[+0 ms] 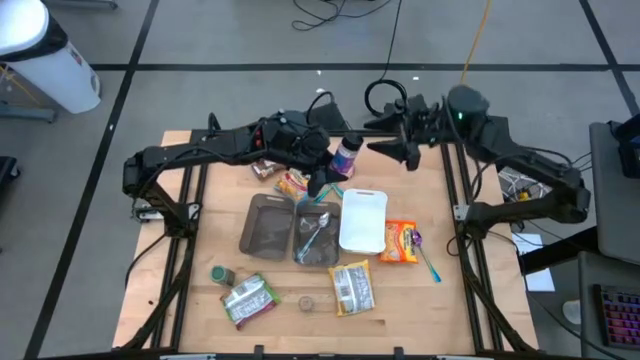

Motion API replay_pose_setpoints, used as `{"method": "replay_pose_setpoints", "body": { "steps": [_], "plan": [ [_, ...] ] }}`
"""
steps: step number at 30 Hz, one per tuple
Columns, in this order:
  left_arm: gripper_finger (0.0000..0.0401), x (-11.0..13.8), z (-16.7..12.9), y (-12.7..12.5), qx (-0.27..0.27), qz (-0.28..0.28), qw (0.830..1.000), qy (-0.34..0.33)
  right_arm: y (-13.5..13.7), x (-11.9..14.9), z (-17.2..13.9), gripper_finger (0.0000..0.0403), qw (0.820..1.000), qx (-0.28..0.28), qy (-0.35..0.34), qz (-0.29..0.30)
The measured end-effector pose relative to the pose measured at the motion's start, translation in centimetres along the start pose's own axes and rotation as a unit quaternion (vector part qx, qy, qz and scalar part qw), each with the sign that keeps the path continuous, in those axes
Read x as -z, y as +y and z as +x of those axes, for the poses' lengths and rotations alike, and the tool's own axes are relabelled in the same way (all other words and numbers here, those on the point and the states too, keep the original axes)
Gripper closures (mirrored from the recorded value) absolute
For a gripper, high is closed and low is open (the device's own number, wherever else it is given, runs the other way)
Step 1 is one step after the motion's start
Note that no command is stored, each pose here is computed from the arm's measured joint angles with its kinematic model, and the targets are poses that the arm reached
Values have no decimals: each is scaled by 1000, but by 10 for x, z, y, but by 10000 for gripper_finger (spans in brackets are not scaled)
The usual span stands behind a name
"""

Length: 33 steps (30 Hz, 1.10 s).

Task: Pick & Place Food Item
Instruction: Put the purple bottle into the white bin

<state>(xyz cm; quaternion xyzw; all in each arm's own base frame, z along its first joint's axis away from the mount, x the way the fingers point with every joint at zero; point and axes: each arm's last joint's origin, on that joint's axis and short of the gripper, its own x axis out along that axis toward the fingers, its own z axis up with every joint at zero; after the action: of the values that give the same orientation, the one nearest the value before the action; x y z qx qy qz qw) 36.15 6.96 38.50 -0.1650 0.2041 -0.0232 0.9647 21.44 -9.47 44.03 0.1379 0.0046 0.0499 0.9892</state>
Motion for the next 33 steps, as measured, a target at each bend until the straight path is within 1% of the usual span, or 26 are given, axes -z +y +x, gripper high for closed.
{"method": "replay_pose_setpoints", "body": {
  "steps": [3,6,9,13,19,24,28,33],
  "plan": [
    [194,3,0,0,1,3,1000,17,-5,-15,2,101,999,-21,27,20],
    [194,6,1,-3,3,12,1000,25,-12,-22,10,101,998,-17,49,22],
    [194,7,2,-3,0,16,999,29,-20,-23,21,101,997,-18,75,25],
    [194,8,2,-3,-3,14,999,35,-27,-20,40,101,993,-51,97,38],
    [194,10,1,-1,-15,16,999,46,-30,-8,59,101,989,-65,123,46],
    [194,11,1,-1,-17,18,998,51,-28,-7,60,101,989,-70,126,42],
    [194,14,1,1,-33,18,997,65,-26,-6,56,101,987,-67,136,49],
    [194,14,-1,5,-38,14,997,65,-25,-3,54,101,985,-64,150,50]
  ]
}}
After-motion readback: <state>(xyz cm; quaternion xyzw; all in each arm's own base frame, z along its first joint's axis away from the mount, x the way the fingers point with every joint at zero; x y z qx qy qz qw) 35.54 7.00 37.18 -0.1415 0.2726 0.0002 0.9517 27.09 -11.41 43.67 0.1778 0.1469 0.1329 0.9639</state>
